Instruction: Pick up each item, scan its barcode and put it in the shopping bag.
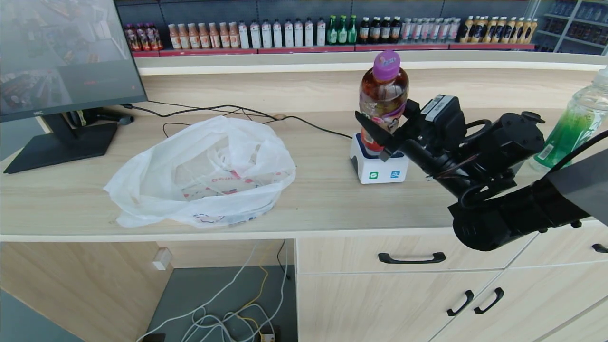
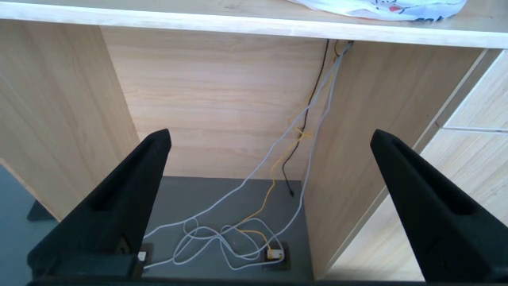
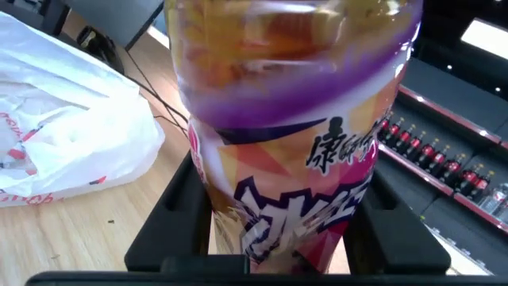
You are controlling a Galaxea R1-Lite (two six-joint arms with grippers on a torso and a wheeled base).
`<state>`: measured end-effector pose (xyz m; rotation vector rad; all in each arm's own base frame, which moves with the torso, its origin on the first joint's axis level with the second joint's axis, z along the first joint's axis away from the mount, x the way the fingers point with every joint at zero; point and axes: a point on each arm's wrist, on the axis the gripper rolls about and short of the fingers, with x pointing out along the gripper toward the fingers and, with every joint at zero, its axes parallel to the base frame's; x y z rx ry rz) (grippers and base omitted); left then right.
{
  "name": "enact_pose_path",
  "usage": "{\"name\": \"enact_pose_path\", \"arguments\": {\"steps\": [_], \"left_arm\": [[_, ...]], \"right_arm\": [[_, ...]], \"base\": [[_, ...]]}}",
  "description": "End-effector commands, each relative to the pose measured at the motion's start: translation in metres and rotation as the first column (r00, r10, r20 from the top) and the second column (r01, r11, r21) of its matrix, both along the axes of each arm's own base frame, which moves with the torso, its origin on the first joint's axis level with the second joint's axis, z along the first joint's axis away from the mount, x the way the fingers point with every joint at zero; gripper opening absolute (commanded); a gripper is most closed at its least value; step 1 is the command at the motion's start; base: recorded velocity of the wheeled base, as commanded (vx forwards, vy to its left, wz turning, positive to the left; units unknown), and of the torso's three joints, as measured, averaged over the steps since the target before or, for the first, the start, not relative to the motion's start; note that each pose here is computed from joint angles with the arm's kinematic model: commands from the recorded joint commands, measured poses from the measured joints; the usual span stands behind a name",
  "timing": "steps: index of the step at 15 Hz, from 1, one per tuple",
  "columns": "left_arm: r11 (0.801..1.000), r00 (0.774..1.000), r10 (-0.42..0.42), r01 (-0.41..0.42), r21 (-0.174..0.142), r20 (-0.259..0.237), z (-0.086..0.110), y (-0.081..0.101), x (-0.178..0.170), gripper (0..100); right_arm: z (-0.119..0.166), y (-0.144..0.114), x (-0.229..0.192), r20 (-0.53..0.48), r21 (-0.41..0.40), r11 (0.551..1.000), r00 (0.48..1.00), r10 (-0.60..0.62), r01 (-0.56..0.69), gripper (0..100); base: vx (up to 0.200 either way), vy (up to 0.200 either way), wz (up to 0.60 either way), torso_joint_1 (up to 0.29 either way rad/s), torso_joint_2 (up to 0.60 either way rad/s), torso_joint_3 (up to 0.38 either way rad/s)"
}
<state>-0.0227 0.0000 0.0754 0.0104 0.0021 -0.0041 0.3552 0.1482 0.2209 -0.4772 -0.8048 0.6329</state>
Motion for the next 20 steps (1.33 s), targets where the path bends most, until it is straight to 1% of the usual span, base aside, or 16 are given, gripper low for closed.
{"name": "enact_pose_path", "arguments": {"steps": [1,3,5,6,7,8,10,11,17,20], "left_arm": [[1.000,1.000,0.001,-0.001,-0.001,0.001,0.000,0.000,0.000,100],[1.000,1.000,-0.001,0.001,0.000,-0.001,0.000,0.000,0.000,100],[1.000,1.000,0.001,-0.001,0.000,-0.001,0.000,0.000,0.000,100],[1.000,1.000,0.001,-0.001,-0.001,-0.001,0.000,0.000,0.000,100],[1.000,1.000,0.001,-0.001,-0.001,0.001,0.000,0.000,0.000,100],[1.000,1.000,0.001,-0.001,-0.001,-0.001,0.000,0.000,0.000,100],[1.000,1.000,-0.001,0.001,-0.001,0.001,0.000,0.000,0.000,100],[1.000,1.000,0.001,-0.001,-0.001,0.001,0.000,0.000,0.000,100],[1.000,1.000,0.001,-0.001,-0.004,-0.001,0.000,0.000,0.000,100],[1.000,1.000,0.001,-0.001,-0.006,0.001,0.000,0.000,0.000,100]], "right_arm": [[0.012,-0.011,-0.031,-0.073,0.070,0.997,0.997,-0.015,0.020,0],[0.010,-0.019,-0.047,-0.149,0.109,0.994,0.989,0.002,0.015,0],[0.010,-0.023,-0.058,-0.240,0.214,0.975,0.971,-0.009,0.062,0],[0.015,-0.022,-0.064,-0.277,0.298,0.950,0.961,-0.005,0.091,0],[0.019,-0.021,-0.066,-0.296,0.355,0.927,0.955,-0.011,0.120,0],[0.019,-0.018,-0.069,-0.318,0.393,0.910,0.948,-0.004,0.136,0],[0.017,-0.013,-0.073,-0.347,0.424,0.892,0.938,0.004,0.153,0],[0.013,-0.013,-0.075,-0.366,0.420,0.892,0.931,-0.004,0.169,0],[0.015,-0.012,-0.083,-0.366,0.423,0.893,0.931,0.011,0.155,0],[0.015,-0.012,-0.083,-0.373,0.439,0.886,0.928,0.028,0.149,0]], "base": [[0.000,0.000,0.00,0.000,0.00,0.000],[0.000,0.000,0.00,0.000,0.00,0.000],[0.000,0.000,0.00,0.000,0.00,0.000],[0.000,0.000,0.00,0.000,0.00,0.000],[0.000,0.000,0.00,0.000,0.00,0.000],[0.000,0.000,0.00,0.000,0.00,0.000],[0.000,0.000,0.00,0.000,0.00,0.000],[0.000,0.000,0.00,0.000,0.00,0.000],[0.000,0.000,0.00,0.000,0.00,0.000],[0.000,0.000,0.00,0.000,0.00,0.000]]}}
